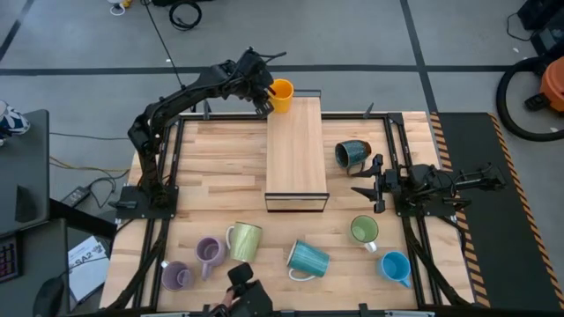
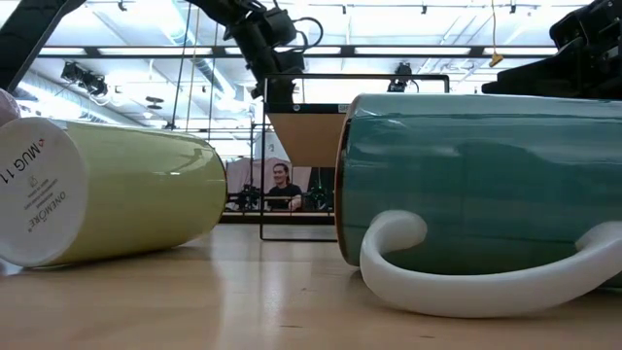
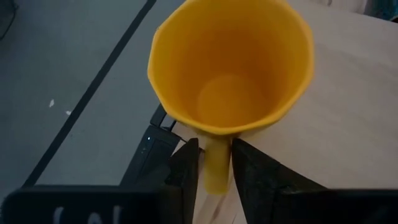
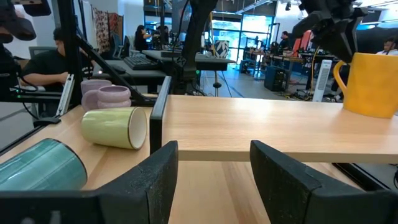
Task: Place coffee mugs
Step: Put the yellow mug on the shelf, then put the dark green mug on the shelf
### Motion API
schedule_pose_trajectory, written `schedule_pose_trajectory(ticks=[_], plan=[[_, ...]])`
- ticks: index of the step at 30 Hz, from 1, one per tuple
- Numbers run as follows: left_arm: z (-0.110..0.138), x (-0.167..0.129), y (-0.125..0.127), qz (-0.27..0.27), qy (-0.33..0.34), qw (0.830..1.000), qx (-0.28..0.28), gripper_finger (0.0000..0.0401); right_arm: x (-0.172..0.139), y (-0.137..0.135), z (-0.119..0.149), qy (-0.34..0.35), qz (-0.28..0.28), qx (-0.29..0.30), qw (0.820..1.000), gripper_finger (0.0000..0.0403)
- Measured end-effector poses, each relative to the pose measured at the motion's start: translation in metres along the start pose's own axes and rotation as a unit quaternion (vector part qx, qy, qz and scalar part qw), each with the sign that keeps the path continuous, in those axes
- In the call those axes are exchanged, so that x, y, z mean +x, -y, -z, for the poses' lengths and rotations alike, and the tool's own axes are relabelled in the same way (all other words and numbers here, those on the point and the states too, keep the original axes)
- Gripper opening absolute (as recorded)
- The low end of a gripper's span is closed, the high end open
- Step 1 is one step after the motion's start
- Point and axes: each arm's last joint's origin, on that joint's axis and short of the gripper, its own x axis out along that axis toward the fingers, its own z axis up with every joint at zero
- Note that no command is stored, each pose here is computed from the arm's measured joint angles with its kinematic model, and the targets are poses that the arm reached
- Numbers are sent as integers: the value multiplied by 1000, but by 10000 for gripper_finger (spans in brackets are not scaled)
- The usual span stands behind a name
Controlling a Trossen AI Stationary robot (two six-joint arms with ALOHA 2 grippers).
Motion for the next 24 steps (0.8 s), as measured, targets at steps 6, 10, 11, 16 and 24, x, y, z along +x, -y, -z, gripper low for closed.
schedule_pose_trajectory(ticks=[6, 10, 11, 16, 24], plan=[[-1, 0, 0, -2, 6, 1000, -2, 144, 0, 0, 0, 0, 0, 0, 1000, 205], [-1, 0, 0, -2, 7, 1000, -2, 171, 0, 0, 0, 0, 0, 0, 1000, 205], [-2, 0, 0, -2, 8, 1000, -2, 176, 0, 0, 0, 0, 0, 0, 1000, 205], [-3, -12, -2, -5, 20, 1000, -3, 178, 0, 0, 0, 0, 0, 23, 1000, 205], [1, -71, 10, 7, 25, 1000, 6, 172, 0, 0, -3, 14, 0, 112, 994, 205]])
